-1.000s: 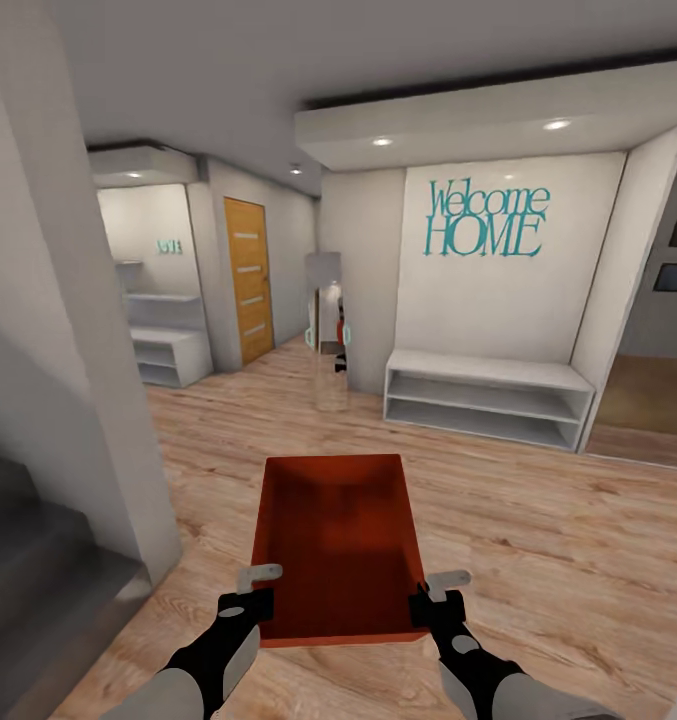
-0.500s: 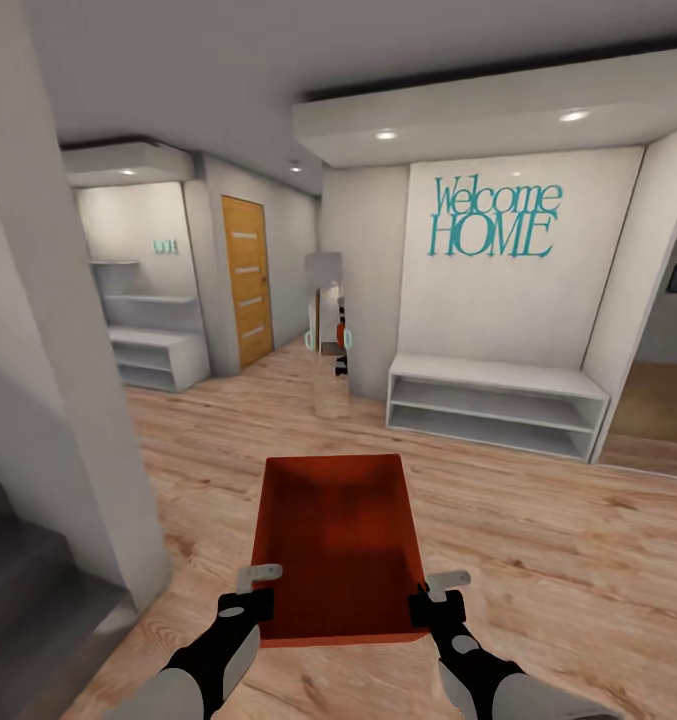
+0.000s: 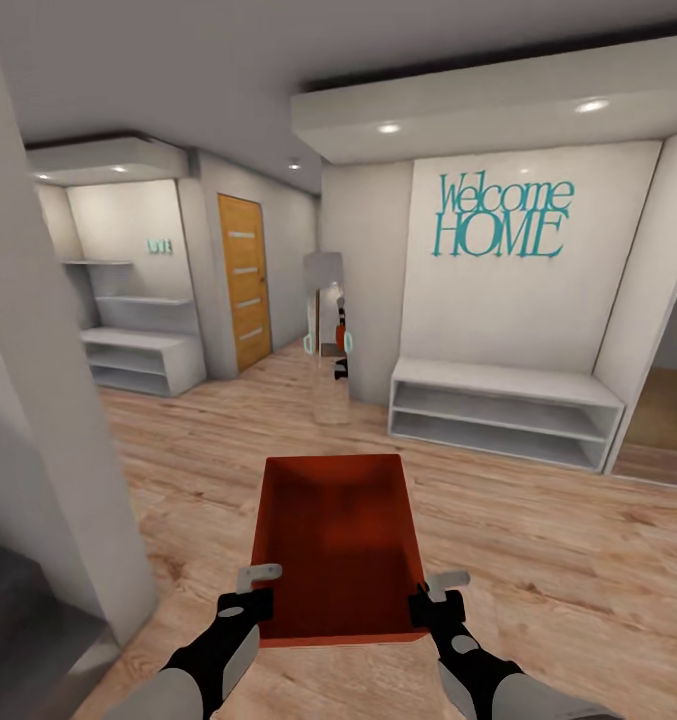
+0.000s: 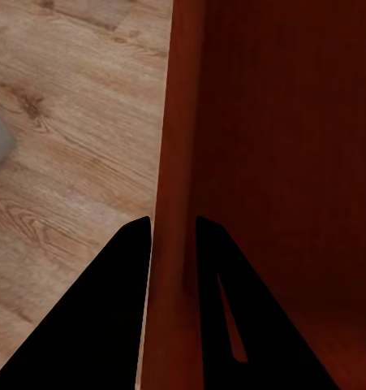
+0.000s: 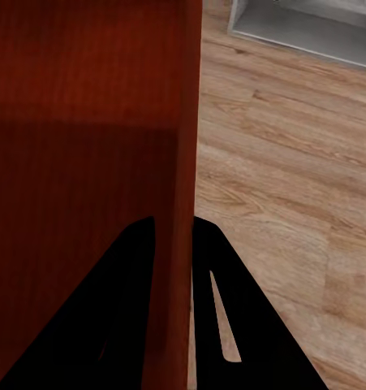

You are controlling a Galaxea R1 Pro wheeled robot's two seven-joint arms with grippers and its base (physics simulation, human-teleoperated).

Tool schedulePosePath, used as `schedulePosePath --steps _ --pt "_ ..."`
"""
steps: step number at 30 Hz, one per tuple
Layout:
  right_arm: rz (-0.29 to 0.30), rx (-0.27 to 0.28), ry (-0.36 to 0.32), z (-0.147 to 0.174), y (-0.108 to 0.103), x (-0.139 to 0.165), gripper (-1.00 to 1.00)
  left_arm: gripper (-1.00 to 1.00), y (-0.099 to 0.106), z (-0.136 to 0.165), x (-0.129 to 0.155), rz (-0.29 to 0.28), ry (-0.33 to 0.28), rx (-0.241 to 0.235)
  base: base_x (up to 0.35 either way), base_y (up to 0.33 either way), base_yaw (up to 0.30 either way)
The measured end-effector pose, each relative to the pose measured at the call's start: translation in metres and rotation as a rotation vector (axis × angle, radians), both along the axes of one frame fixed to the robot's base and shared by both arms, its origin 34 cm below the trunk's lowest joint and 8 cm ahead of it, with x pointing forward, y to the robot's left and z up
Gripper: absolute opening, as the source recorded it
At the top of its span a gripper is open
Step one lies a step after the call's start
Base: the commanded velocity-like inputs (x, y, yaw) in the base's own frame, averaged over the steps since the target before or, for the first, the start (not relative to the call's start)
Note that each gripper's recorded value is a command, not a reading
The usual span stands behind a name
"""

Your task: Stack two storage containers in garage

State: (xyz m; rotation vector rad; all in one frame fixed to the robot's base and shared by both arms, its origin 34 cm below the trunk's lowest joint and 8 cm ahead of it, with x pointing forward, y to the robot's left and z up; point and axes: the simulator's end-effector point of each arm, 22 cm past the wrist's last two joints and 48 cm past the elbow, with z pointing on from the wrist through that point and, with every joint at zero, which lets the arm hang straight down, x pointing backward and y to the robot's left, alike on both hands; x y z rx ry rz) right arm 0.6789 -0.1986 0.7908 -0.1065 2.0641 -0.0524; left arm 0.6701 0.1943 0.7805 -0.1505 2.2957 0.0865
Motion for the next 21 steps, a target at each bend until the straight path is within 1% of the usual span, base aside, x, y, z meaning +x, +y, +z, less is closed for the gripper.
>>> schedulePosePath --steps 21 --pt "0.0 0.0 0.0 0.0001 -0.0003 0.0001 -1.0 -1.0 -0.0003 0.0001 0.0 0.0 0.0 0.0 0.322 0.0 0.0"
